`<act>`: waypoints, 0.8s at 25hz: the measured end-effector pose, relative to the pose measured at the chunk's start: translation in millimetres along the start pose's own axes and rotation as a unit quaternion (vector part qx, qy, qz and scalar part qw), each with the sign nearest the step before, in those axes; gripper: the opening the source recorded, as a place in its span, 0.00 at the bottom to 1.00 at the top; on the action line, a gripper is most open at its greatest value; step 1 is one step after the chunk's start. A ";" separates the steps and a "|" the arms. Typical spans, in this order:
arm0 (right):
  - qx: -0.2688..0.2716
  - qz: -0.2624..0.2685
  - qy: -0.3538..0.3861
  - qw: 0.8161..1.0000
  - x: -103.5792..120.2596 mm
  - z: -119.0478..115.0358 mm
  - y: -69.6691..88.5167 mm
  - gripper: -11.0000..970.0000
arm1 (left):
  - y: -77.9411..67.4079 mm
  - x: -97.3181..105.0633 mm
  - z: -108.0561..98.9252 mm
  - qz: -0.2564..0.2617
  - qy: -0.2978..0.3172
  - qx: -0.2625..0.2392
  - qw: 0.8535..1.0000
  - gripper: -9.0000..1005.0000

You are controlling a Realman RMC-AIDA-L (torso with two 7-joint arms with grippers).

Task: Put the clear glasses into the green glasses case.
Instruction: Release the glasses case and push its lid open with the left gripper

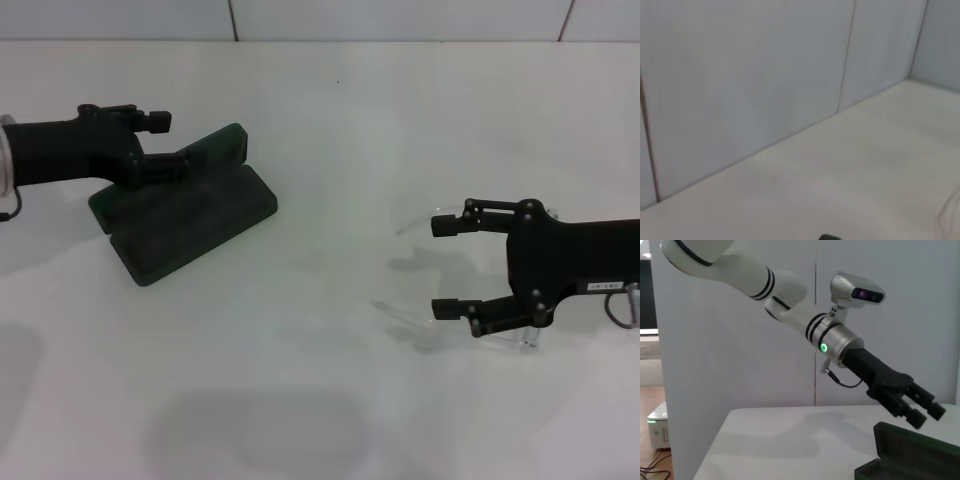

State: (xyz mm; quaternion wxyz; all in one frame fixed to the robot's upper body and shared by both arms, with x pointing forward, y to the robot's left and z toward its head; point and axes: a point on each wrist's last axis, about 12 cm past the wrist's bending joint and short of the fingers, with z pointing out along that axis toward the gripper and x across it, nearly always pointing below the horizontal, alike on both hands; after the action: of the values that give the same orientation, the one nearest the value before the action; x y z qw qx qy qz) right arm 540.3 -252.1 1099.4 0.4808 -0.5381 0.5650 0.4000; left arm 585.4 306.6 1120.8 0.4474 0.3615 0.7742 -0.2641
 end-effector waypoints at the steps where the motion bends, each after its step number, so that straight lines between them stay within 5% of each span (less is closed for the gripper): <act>1: 0.001 0.000 0.000 1.000 0.3 0.8 0.1 0.90 | 0.8 -0.4 1.2 0.000 0.004 -0.002 1.000 0.75; 20: -0.010 -0.003 0.002 1.000 -1.7 19.7 -0.7 0.90 | 11.5 6.5 26.3 0.022 0.096 -0.036 0.994 0.72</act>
State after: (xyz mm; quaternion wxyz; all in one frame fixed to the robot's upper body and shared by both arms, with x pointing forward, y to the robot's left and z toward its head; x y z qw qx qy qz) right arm 543.2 -232.6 1096.7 0.4757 -0.5454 0.5600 0.4033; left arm 605.6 296.4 1102.0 0.3893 0.3853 0.8147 -0.1903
